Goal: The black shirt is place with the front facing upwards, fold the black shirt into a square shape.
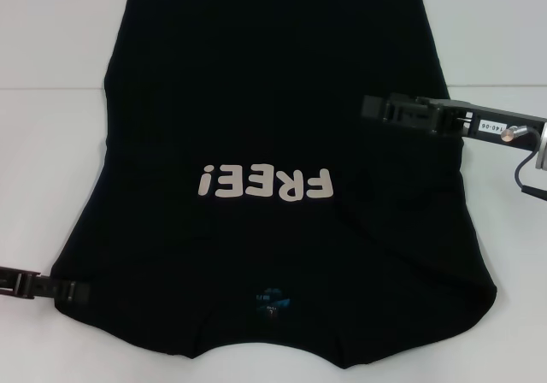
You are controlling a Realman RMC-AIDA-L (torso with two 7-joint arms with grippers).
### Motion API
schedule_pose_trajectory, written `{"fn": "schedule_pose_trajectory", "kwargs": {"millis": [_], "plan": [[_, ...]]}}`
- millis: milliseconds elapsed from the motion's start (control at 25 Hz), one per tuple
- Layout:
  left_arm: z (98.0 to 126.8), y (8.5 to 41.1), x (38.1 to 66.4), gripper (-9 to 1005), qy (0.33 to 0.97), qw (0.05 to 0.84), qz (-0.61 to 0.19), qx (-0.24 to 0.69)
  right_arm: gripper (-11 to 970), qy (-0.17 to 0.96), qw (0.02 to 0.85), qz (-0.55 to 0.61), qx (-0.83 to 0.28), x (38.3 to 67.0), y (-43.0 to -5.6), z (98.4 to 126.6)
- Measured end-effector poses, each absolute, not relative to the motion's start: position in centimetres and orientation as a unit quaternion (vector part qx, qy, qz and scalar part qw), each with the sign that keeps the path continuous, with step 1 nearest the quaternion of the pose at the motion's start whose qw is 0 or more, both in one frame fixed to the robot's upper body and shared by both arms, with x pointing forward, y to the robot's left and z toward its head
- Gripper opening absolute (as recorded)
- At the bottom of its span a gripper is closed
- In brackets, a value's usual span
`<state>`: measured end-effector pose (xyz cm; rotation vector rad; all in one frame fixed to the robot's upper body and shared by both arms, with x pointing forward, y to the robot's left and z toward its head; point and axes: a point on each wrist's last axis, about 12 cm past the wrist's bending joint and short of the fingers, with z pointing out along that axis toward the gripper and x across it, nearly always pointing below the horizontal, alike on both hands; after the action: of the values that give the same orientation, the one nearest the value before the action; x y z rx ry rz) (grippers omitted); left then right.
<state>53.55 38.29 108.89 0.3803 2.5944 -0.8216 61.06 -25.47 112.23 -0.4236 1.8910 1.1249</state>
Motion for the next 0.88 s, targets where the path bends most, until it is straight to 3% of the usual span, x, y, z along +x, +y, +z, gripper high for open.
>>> {"fn": "schedule_pose_trajectory", "kwargs": {"millis": [400, 720, 880], "plan": [[109.1, 38.3, 54.3, 721, 0.931, 0.208, -0.268, 0.135, 946, 0.756, 0.437, 0.457, -0.169, 61.0, -25.5, 112.4], [108.9, 38.2, 54.6, 500, 0.939, 0.199, -0.245, 0.135, 947, 0.755, 0.438, 0.459, -0.169, 61.0, -25.4, 112.4], [109.0, 38.2, 54.8, 312, 0.941, 0.201, -0.240, 0.132, 946, 0.755, 0.438, 0.459, -0.169, 61.0, -25.4, 112.4]]}}
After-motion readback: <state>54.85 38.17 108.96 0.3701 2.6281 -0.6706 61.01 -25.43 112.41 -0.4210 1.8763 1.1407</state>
